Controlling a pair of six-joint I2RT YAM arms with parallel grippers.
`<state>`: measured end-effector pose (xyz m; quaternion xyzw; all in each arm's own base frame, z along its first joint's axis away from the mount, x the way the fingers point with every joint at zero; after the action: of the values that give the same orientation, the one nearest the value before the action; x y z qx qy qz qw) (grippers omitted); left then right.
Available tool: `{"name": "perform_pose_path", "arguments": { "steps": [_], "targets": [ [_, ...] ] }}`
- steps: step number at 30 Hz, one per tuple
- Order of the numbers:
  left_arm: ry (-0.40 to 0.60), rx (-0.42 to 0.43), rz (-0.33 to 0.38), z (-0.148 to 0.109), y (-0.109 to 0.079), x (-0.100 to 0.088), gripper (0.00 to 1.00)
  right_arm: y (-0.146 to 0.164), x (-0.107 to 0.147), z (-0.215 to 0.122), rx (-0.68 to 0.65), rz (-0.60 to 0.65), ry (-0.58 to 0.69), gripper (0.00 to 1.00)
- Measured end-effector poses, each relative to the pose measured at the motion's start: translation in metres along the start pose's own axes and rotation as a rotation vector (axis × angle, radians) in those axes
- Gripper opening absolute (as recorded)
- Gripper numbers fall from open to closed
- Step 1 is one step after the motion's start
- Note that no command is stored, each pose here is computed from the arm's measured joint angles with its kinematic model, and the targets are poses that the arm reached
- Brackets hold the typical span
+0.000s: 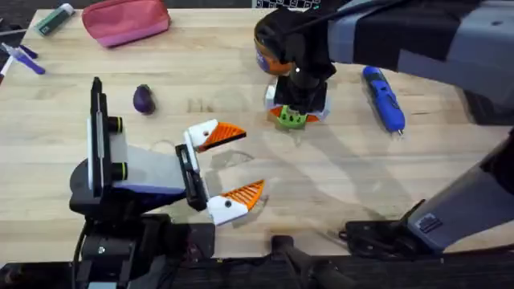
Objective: Pick up the gripper from the table and insert it into the empty holder that is missing its gripper. Then pick up a screw, insert it into the mounting hole, and use the screwdriver to tighten it. Finally, clean up the table by picking up the vegetable and placing it into the bucket.
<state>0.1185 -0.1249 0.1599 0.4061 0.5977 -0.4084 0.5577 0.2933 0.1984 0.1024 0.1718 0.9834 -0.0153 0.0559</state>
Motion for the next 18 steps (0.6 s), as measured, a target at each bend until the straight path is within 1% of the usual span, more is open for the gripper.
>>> {"name": "perform_pose_path", "arguments": {
  "steps": [5, 13, 18],
  "targets": [
    [0.000, 0.000, 0.000, 0.0000, 0.0000, 0.0000, 0.987, 0.0013, -0.0009, 0.0000, -0.006, 0.005, -0.004, 0.575],
    [0.000, 0.000, 0.000, 0.0000, 0.0000, 0.0000, 0.986, 0.0025, -0.0015, 0.0021, -0.007, 0.008, -0.005, 0.538],
    [0.000, 0.000, 0.000, 0.0000, 0.0000, 0.0000, 0.985, 0.0041, -0.0020, 0.0060, -0.006, 0.008, -0.004, 0.494]
  ]
}}
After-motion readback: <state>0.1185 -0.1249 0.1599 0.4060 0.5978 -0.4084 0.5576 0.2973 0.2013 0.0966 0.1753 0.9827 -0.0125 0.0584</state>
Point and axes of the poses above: each hand's point on the last joint's axis, 136 mm out from that joint toward the fingers, its own z axis out along the fingers, its own y axis along the line the jaws close on, x = y × z, the point moved 4 cm from there along -z, back along the fingers, and after that the axes turned 4 degrees about z, right-handed, at the moved point
